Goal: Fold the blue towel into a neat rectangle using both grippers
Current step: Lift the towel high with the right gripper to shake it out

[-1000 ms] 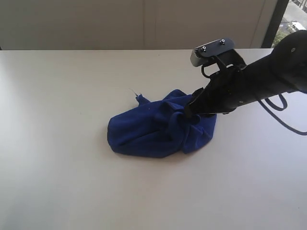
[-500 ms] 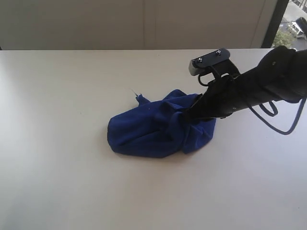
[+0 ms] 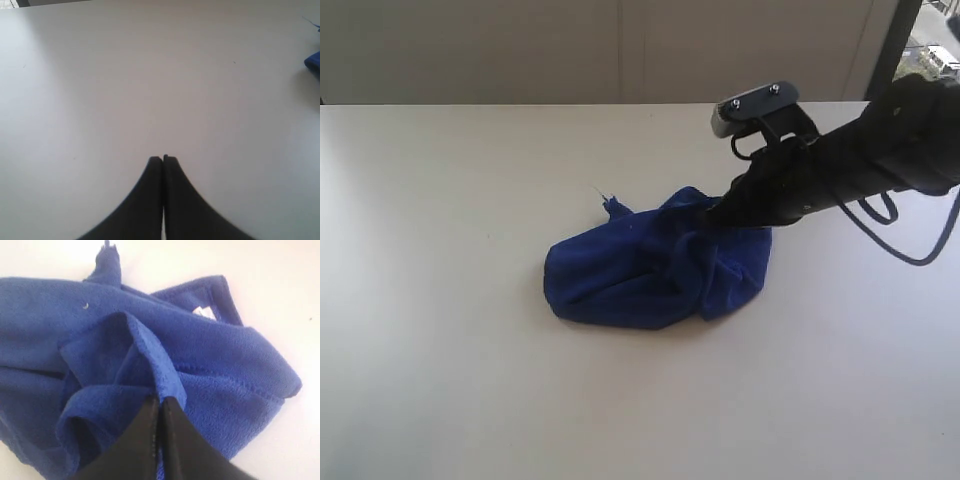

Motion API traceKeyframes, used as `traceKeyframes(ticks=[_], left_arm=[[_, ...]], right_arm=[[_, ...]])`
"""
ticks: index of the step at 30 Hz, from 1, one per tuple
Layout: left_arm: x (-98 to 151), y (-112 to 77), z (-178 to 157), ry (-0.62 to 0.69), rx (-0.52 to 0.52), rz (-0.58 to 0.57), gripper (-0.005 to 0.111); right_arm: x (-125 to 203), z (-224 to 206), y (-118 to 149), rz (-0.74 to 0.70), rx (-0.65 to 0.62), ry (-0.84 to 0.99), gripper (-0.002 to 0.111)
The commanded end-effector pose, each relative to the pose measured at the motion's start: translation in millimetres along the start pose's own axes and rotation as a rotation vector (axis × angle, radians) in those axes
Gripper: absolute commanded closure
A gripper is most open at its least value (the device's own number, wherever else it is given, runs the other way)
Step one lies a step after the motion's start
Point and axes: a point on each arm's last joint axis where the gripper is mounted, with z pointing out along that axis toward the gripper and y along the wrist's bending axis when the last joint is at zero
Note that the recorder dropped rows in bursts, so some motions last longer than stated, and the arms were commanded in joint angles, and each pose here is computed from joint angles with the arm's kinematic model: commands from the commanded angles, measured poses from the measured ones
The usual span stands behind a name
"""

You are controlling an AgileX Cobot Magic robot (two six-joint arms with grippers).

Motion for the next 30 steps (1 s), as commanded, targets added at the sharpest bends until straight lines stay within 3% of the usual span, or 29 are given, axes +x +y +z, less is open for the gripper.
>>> traceKeyframes(ticks=[1,10,19,30], left_arm=[[1,0.1,0,-0.002,-0.002,0.000,0.107],[1,0.1,0,-0.002,-0.002,0.000,0.107],[1,0.1,0,-0.002,-0.002,0.000,0.107],[1,0.1,0,-0.002,-0.002,0.000,0.107]], right_arm=[[-23,-30,5,-0.033,-0.014,-0.086,0.108],[-72,-107,28,-0.123,-0.173,-0.183,0.108],[-115,-170,44,-0.114,-0.296,-0.228,0.108],[-126,-193,74,-0.166,-0.443,-0.205,0.108]])
